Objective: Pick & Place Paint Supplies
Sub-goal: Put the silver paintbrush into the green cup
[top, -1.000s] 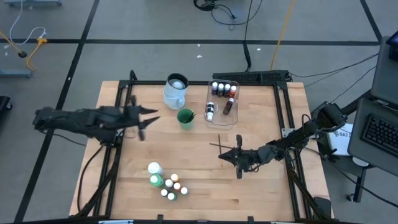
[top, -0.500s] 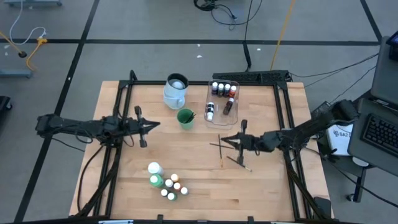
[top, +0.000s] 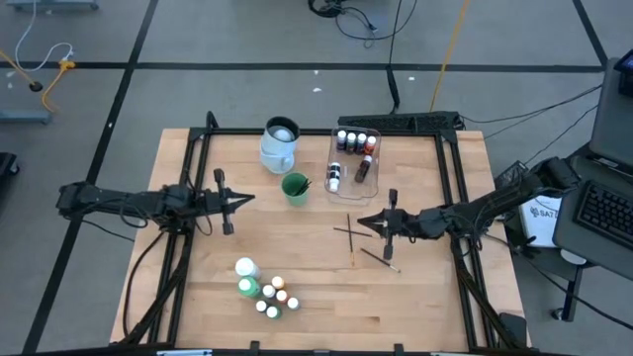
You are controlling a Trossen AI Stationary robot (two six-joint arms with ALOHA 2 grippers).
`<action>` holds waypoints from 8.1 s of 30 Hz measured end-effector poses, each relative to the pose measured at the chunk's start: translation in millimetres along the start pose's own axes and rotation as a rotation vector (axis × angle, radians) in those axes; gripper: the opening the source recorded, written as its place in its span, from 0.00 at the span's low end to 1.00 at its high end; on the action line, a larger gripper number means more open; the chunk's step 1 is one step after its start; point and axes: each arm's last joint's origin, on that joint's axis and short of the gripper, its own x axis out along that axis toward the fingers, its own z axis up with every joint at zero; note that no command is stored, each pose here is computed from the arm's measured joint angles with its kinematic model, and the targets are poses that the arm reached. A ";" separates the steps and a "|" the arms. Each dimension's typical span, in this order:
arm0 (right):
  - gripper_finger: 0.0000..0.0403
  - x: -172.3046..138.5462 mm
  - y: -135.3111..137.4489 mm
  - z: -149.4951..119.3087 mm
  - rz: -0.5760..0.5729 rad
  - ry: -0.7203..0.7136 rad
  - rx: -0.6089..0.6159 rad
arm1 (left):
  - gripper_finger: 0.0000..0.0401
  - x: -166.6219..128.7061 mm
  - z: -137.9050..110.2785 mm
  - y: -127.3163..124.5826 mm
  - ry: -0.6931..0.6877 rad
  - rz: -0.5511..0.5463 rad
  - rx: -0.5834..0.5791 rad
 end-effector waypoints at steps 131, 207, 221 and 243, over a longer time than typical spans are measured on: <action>0.22 16.5 91.0 4.1 -0.346 1.290 0.236 | 0.02 -4.4 4.8 6.8 0.130 0.094 -0.142; 0.00 60.2 74.4 33.9 0.253 0.242 -0.009 | 0.02 5.0 20.6 -3.4 -0.089 -0.226 -0.152; 0.00 127.0 27.3 14.8 0.277 0.037 -0.166 | 0.19 19.9 29.9 -15.1 -0.219 -0.320 -0.135; 0.00 192.4 22.7 8.9 0.237 0.077 -0.240 | 0.71 35.4 32.9 -27.1 -0.336 -0.430 -0.156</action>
